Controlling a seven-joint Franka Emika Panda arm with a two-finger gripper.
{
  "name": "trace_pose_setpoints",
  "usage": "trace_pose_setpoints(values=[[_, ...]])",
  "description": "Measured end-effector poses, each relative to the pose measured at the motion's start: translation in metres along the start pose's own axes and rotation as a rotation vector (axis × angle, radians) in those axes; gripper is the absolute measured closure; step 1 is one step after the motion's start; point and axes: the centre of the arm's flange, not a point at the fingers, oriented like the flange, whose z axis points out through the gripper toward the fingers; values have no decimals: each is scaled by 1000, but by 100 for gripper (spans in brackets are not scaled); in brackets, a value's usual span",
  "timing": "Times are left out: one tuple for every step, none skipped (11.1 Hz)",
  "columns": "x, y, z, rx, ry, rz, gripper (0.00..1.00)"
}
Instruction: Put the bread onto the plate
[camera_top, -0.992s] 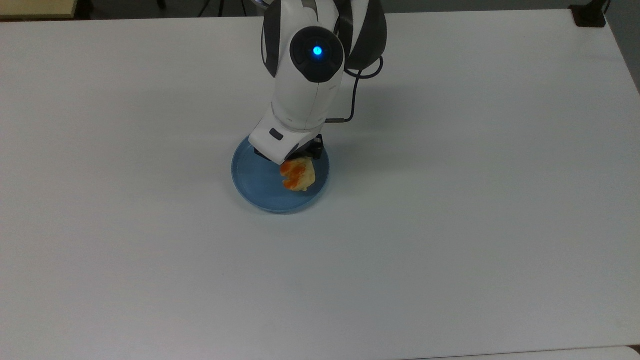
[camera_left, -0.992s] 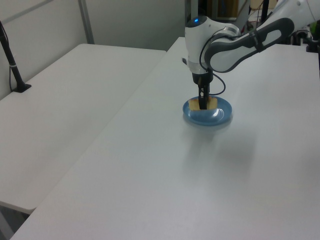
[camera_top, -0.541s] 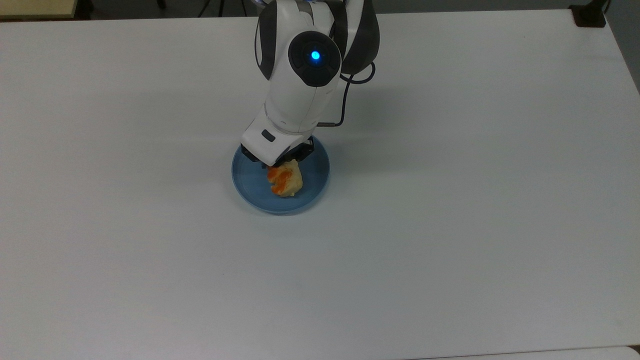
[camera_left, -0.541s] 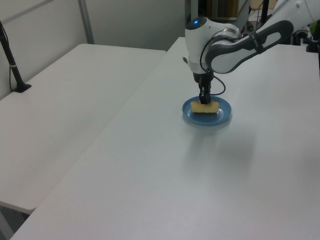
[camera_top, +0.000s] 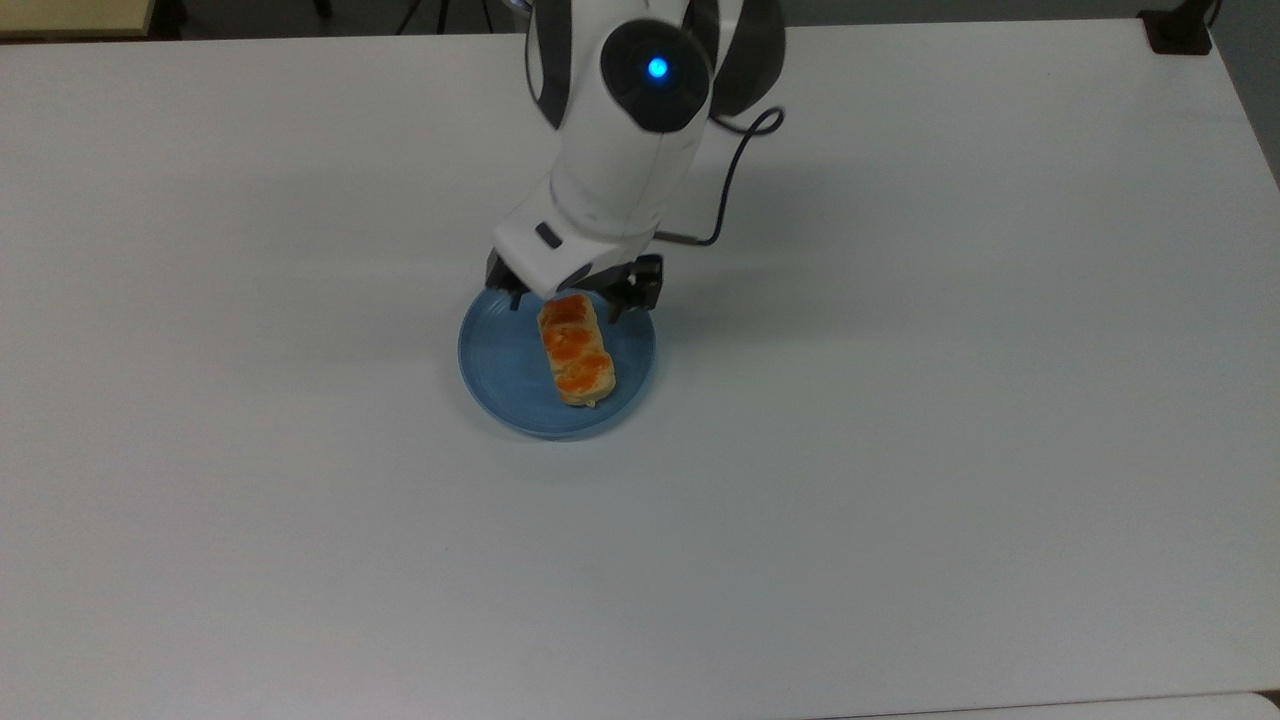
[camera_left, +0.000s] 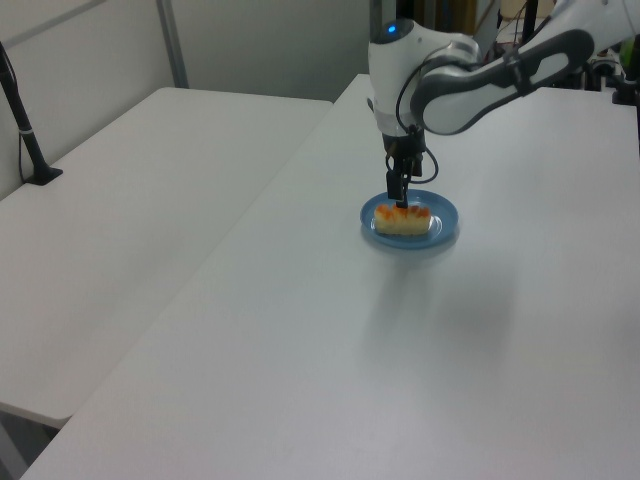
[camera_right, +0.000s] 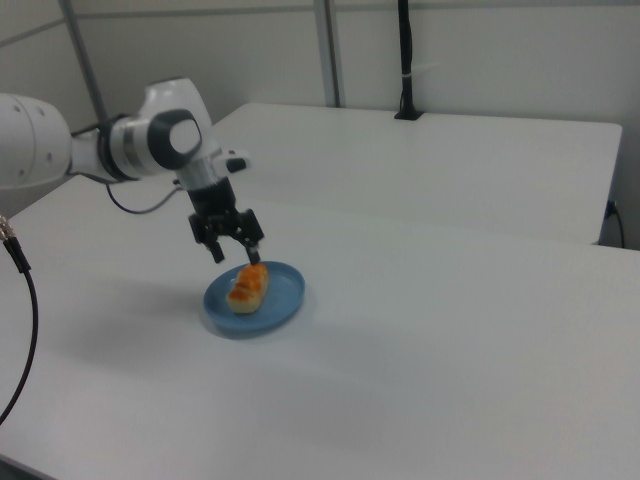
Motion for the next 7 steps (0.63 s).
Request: trace_pose_setpoints(values=[[-8,-6,-27,24,-24,12,0],[-16,-6,-54,62,-42,21,0],[-24,1,-81,100,-45,35,0],[-31,12,-104,129,-33,48,0],[-39,26,-128,159,-14,65,0],[-49,45,-148,183,-6,87,0],[-59,65,-164,196,-5,112,0]])
